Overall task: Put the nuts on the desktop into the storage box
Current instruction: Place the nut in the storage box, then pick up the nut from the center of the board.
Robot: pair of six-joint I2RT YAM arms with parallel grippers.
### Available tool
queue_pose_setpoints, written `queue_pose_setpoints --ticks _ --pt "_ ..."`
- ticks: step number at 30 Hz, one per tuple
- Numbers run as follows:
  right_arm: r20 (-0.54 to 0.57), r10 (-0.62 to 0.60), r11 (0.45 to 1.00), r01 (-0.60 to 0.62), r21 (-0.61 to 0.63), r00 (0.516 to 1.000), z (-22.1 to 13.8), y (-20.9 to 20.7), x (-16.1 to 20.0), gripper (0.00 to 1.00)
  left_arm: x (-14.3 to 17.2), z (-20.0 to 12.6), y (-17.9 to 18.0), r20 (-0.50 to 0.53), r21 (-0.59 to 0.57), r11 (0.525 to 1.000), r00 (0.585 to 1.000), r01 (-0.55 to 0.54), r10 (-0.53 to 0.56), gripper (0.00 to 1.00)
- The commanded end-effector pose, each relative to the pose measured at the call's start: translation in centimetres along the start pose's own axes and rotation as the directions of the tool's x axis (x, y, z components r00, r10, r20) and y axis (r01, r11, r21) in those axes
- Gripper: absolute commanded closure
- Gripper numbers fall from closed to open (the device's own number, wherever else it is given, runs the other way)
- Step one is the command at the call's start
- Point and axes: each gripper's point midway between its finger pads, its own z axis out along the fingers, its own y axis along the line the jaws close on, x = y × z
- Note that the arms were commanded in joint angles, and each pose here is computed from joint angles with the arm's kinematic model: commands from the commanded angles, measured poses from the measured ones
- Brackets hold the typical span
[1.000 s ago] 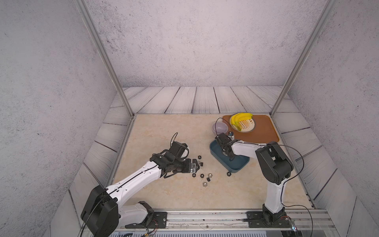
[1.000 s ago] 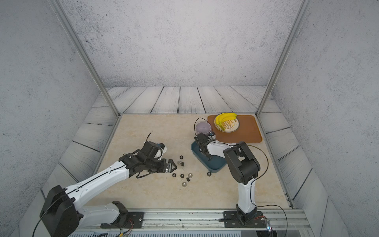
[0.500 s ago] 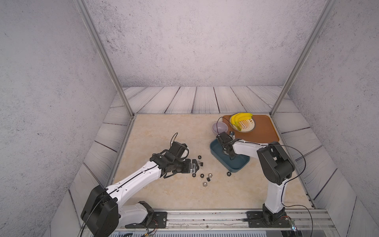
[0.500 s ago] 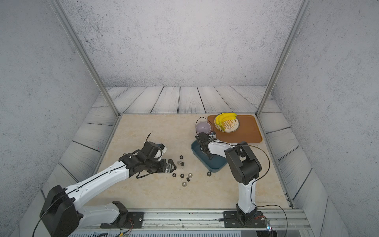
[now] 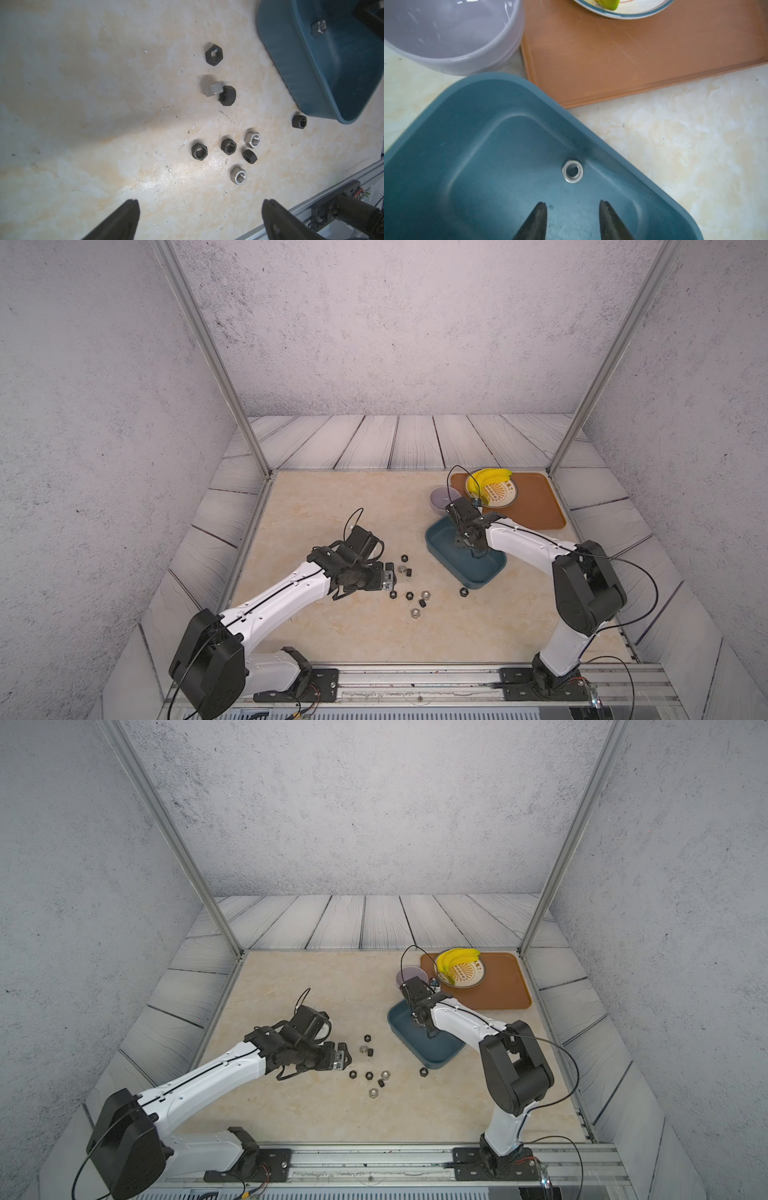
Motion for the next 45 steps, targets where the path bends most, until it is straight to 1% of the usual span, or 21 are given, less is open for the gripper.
queue_pose_setpoints --ticks 1,5,9,11,13,14,15,16,20,24,30,34,36,40,41,42,43,45 --pt "-0.112 0.007 0.998 -0.014 -0.055 0.994 -3.7 -0.5 1.3 0.52 -0.2 -0.5 -0.1 0.002 -0.022 1.000 1.000 -0.012 0.012 0.02" --pt "-0.137 -0.013 0.990 -0.007 -0.140 0.990 -6.8 -0.7 1.8 0.48 -0.2 -0.7 -0.1 0.001 -0.030 0.999 1.000 -0.028 0.028 0.02" --pt "-0.169 -0.060 0.976 0.022 -0.218 0.984 -9.5 -0.9 2.8 0.37 -0.3 -0.9 -1.0 -0.007 -0.002 0.997 0.997 -0.083 0.083 0.01" --pt "-0.181 -0.086 0.964 0.037 -0.262 0.980 -10.8 -0.9 3.3 0.30 -0.4 -1.0 -0.9 -0.007 -0.019 0.994 0.994 -0.112 0.111 0.02" --pt "-0.195 -0.116 0.948 0.049 -0.315 0.974 -12.2 -0.9 4.0 0.17 -0.7 -1.0 -0.8 -0.011 -0.053 0.989 0.990 -0.140 0.140 0.02" --pt "-0.202 -0.133 0.937 0.057 -0.344 0.970 -12.8 -0.8 4.5 0.12 -0.8 -0.9 -0.8 -0.016 -0.063 0.987 0.988 -0.151 0.150 0.02" --pt "-0.212 -0.153 0.923 0.064 -0.379 0.965 -13.4 -0.6 5.0 0.04 -1.0 -0.8 -0.9 -0.021 -0.073 0.984 0.986 -0.164 0.163 0.01" --pt "-0.226 -0.166 0.912 0.062 -0.405 0.960 -14.0 -0.6 5.6 0.01 -1.1 -0.7 -1.0 -0.027 -0.082 0.982 0.985 -0.173 0.171 0.02" --pt "-0.288 -0.205 0.887 0.053 -0.460 0.935 -15.3 -1.0 8.1 0.01 -1.5 -0.4 -2.0 -0.040 -0.090 0.973 0.977 -0.213 0.210 0.02" --pt "-0.339 -0.229 0.870 0.035 -0.493 0.913 -15.9 -1.8 10.7 0.01 -1.4 0.4 -2.9 -0.069 -0.088 0.960 0.963 -0.266 0.260 0.02" --pt "-0.385 -0.265 0.833 0.010 -0.553 0.884 -15.6 -2.3 14.5 0.01 -0.1 2.4 -4.2 -0.175 -0.085 0.916 0.911 -0.391 0.373 0.01" --pt "-0.428 -0.278 0.835 -0.004 -0.550 0.860 -14.4 -2.9 16.9 0.01 1.1 4.3 -4.3 -0.259 -0.057 0.913 0.889 -0.403 0.377 0.02" --pt "-0.447 -0.279 0.837 -0.012 -0.546 0.850 -13.9 -3.1 17.8 0.01 1.4 5.1 -3.7 -0.287 -0.078 0.912 0.885 -0.403 0.367 0.01" --pt "-0.458 -0.262 0.835 -0.038 -0.549 0.849 -13.3 -3.1 18.6 0.01 1.7 5.9 -2.5 -0.329 -0.125 0.901 0.874 -0.416 0.358 0.01" --pt "-0.456 -0.257 0.831 -0.046 -0.554 0.852 -13.4 -3.1 18.7 0.01 1.7 6.0 -2.3 -0.333 -0.132 0.897 0.871 -0.422 0.361 0.05" --pt "-0.454 -0.252 0.828 -0.053 -0.558 0.855 -13.3 -3.0 18.7 0.01 1.7 6.3 -2.2 -0.339 -0.135 0.893 0.867 -0.429 0.365 0.12" --pt "-0.453 -0.245 0.827 -0.060 -0.559 0.857 -13.4 -3.0 18.7 0.01 1.8 6.5 -2.0 -0.348 -0.137 0.890 0.863 -0.434 0.367 0.16" --pt "-0.449 -0.237 0.822 -0.068 -0.565 0.861 -13.4 -2.9 18.6 0.01 2.1 7.2 -1.9 -0.371 -0.132 0.886 0.851 -0.445 0.373 0.19"
